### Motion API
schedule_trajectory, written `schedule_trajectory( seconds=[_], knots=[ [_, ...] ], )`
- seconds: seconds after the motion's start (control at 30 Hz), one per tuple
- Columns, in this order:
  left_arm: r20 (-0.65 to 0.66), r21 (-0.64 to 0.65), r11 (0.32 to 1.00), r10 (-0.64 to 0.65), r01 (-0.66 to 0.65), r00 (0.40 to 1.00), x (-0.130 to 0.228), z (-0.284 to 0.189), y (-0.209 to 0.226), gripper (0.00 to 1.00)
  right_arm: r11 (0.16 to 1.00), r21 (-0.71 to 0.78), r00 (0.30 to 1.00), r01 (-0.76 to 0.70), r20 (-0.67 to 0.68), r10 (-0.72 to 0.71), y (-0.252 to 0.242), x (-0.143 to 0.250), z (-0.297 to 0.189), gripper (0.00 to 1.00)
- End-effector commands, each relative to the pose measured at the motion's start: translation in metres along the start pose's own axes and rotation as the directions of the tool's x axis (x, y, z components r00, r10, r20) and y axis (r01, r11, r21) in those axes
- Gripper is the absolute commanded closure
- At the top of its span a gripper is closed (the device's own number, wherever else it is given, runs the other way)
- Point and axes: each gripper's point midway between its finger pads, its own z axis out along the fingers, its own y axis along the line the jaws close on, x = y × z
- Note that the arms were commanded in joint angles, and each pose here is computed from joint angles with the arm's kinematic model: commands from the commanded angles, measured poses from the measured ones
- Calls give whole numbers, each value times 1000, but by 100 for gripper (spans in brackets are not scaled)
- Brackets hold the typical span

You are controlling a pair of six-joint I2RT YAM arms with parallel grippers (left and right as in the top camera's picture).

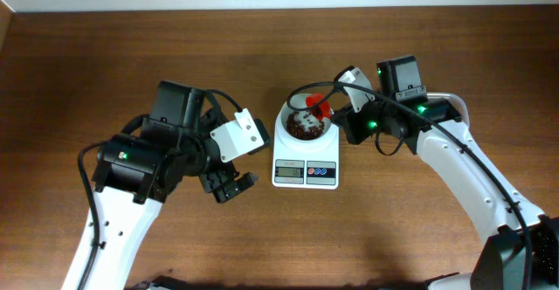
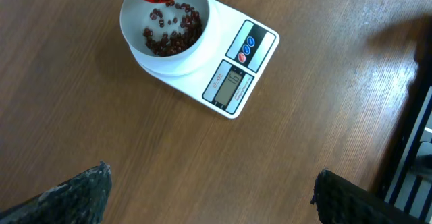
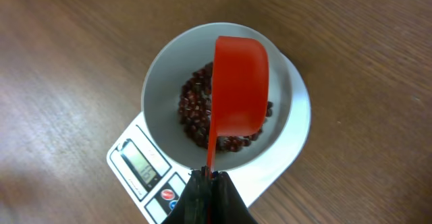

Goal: Scoop and weigh 50g on scale
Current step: 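Hold the emptied scoop over the bowl with the right gripper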

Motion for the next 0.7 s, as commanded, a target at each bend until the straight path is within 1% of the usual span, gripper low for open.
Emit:
schedule_trajectory(
  seconds=[0.0,0.07,0.1,0.2,0.23,0.27,0.33,0.37,0.4,0.43,0.47,0.5,0.53,0.6,0.67],
  knots=[
    [22,-4,1000,23,-23,1000,-5,-5,1,1,997,-69,998,42,52,-39,19,-12,-9,96],
    [21,-4,1000,22,-22,1000,-5,-5,1,1,999,27,999,28,30,-29,2,-9,-9,96],
    [21,-4,1000,22,-22,1000,-5,-5,1,1,999,50,1000,7,22,-8,-2,-8,-9,96],
    [22,-4,1000,23,-23,1000,-5,-5,1,1,998,-70,999,8,47,-5,18,-12,-9,96],
    [21,-4,1000,22,-22,1000,-5,-5,1,1,996,-88,998,17,54,-12,22,-13,-9,96],
    [22,-4,1000,23,-23,1000,-5,-5,1,1,997,-79,998,18,55,-13,20,-13,-9,96],
    [21,-4,1000,22,-22,1000,-5,-5,1,1,1000,11,1000,6,29,-7,5,-9,-9,96],
    [22,-4,1000,23,-23,1000,-5,-5,1,1,1000,19,1000,2,17,-3,3,-6,-9,96],
    [21,-4,1000,22,-22,1000,-5,-5,1,1,1000,-3,1000,1,17,-1,7,-6,-8,96],
    [21,-4,1000,22,-22,1000,-5,-5,1,1,997,-72,999,4,32,-2,19,-8,-9,96],
    [22,-4,1000,23,-23,1000,-5,-5,1,1,994,-104,999,17,43,-13,25,-10,-10,96],
    [21,-4,1000,22,-22,1000,-5,-5,1,1,993,-109,998,37,51,-32,26,-11,-10,96],
    [22,-4,1000,23,-23,1000,-5,-5,1,1,996,-81,998,36,45,-33,21,-11,-9,96],
    [21,-4,1000,22,-22,1000,-5,-5,1,1,1000,14,1000,7,9,-7,4,-4,-8,96],
    [21,-4,1000,22,-22,1000,-5,-5,1,1,999,-32,1000,-3,8,4,12,-3,-9,96]
  ],
)
